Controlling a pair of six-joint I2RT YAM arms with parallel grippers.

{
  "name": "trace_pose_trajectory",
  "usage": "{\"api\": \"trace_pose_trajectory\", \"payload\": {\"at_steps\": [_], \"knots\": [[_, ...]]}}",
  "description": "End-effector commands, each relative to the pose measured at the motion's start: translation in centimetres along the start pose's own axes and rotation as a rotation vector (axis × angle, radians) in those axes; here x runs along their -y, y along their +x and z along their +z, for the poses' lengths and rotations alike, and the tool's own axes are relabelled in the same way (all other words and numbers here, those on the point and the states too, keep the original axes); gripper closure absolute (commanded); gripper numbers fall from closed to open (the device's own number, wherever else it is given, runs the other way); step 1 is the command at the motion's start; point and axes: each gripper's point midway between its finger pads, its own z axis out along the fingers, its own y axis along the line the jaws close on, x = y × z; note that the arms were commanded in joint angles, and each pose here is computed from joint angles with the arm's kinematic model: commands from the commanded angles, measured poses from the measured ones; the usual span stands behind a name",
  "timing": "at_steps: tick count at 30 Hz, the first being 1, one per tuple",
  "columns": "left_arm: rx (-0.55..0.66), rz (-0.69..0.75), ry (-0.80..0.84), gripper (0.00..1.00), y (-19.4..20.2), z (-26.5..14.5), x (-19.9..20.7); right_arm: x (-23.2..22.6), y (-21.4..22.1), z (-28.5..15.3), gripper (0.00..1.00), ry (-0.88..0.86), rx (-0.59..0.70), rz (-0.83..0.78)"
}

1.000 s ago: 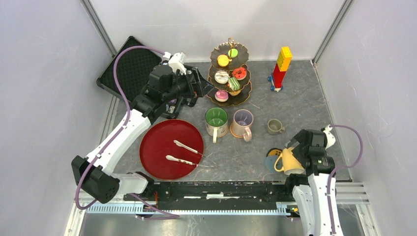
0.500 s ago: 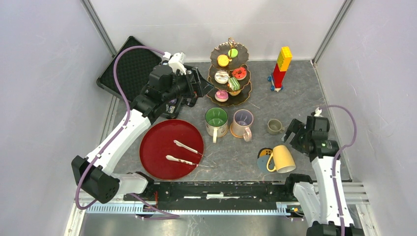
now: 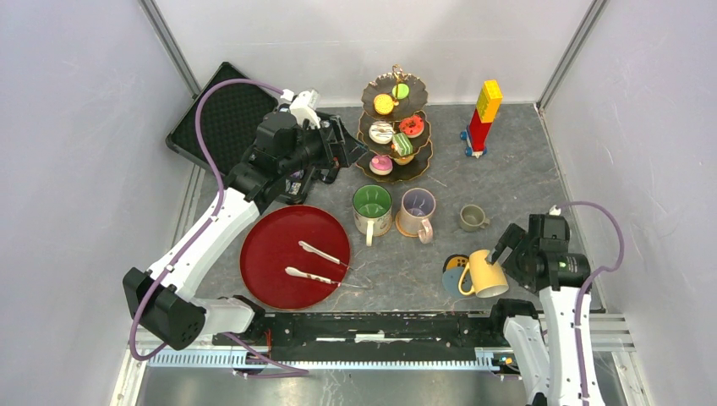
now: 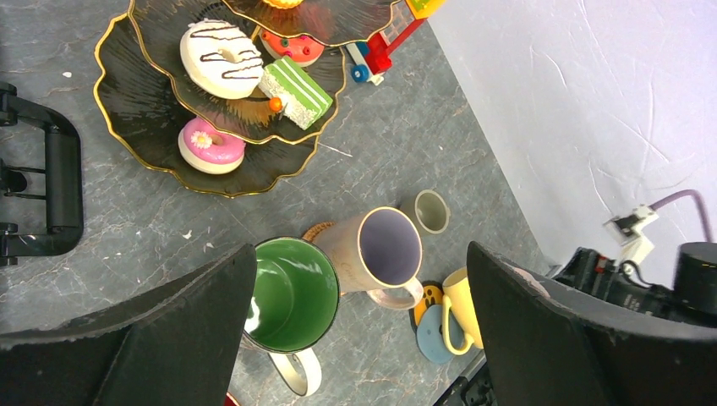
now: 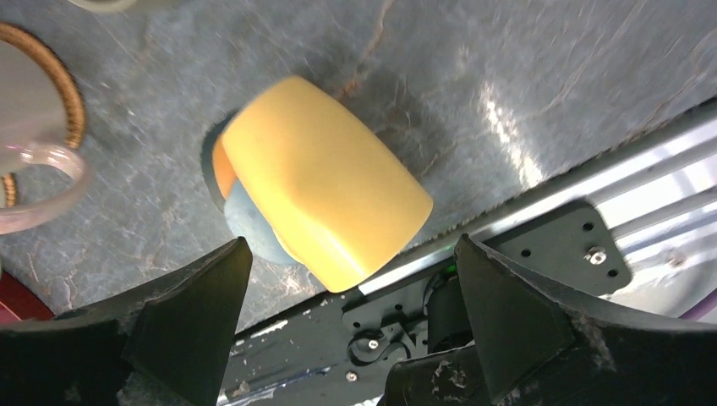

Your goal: Serve the afternoon tea

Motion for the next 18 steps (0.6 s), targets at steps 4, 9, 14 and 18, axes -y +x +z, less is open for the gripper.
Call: {"api": "trace_pose_trajectory", "payload": {"at_steps": [4, 9, 14, 18], "knots": [[0.042, -0.014, 0.041, 0.00, -1.3, -0.7, 1.4, 0.4, 3.9, 1.5, 0.02, 0.038, -0.191, 0.071], [0.044, -0.012, 0.046, 0.00, -1.4, -0.8, 1.5, -1.7, 3.1, 2.3, 0.02, -0.065, -0.154, 0.119], [0.042, -0.009, 0.033, 0.00, -1.3, -0.5, 1.2, -4.1, 3.0, 3.9, 0.02, -0.190, -0.138, 0.206], [0.040, -0.008, 0.028, 0.00, -1.2, -0.5, 1.1, -4.5, 1.2, 4.4, 0.03, -0.212, -0.047, 0.194]]}}
